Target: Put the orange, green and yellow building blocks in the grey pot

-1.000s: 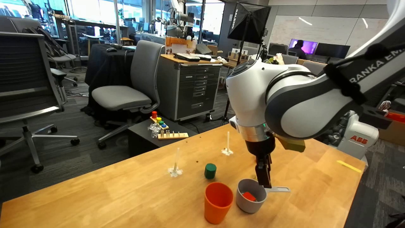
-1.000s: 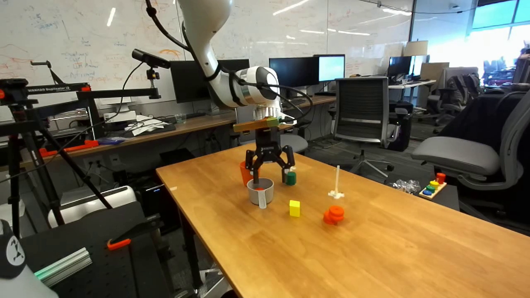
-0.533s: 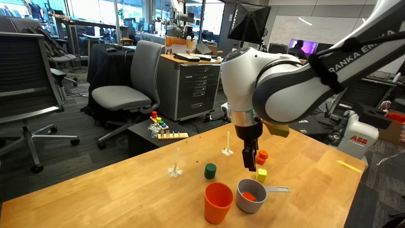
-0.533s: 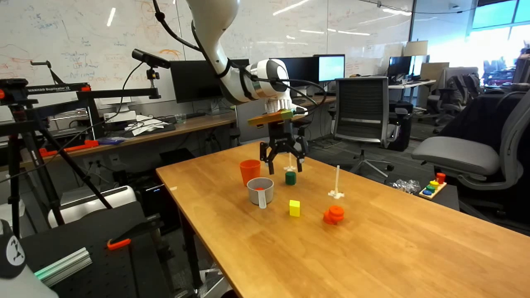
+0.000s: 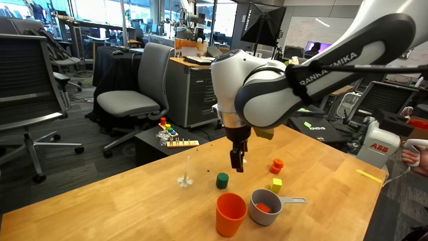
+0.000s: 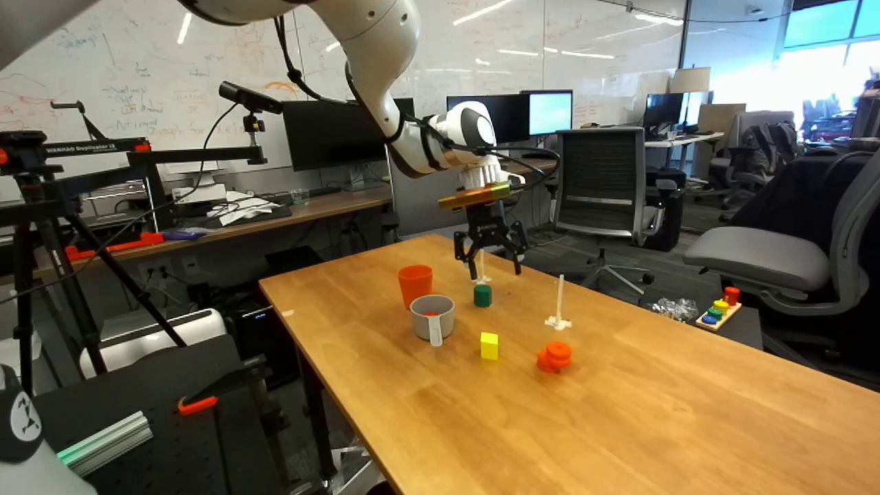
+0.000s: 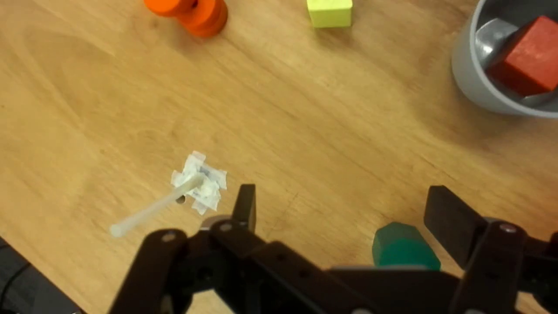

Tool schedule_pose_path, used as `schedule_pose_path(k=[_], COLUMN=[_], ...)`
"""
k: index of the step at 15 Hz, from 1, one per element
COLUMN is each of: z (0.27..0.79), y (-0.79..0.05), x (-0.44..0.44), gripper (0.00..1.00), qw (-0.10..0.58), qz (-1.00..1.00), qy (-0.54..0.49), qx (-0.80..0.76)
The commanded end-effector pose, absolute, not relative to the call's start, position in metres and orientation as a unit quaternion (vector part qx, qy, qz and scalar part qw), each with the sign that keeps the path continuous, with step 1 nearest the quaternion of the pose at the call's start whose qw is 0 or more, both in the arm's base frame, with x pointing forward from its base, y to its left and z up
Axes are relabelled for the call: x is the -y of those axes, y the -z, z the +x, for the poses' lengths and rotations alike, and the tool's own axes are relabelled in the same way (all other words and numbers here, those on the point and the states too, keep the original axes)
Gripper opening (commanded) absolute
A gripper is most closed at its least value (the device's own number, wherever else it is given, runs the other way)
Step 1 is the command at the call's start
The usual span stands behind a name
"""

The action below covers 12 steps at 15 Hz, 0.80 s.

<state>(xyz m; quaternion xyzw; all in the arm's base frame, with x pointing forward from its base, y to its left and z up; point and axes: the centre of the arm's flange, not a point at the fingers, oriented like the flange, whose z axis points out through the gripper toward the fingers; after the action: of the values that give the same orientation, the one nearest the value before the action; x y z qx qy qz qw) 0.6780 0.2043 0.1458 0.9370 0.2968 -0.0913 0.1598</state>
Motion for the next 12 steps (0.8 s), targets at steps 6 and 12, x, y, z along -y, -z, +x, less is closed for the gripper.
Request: schedule_pose_path(k=[6, 12], z=[0.737, 0.736], y=[-0.110, -0.104], x=[-0.260, -0.269], gripper=[1.00, 1.00], qw=[0.123, 0.100], qz=[0.931, 0.933], qy=[0.109, 0.108], qx=[-0.325, -0.327])
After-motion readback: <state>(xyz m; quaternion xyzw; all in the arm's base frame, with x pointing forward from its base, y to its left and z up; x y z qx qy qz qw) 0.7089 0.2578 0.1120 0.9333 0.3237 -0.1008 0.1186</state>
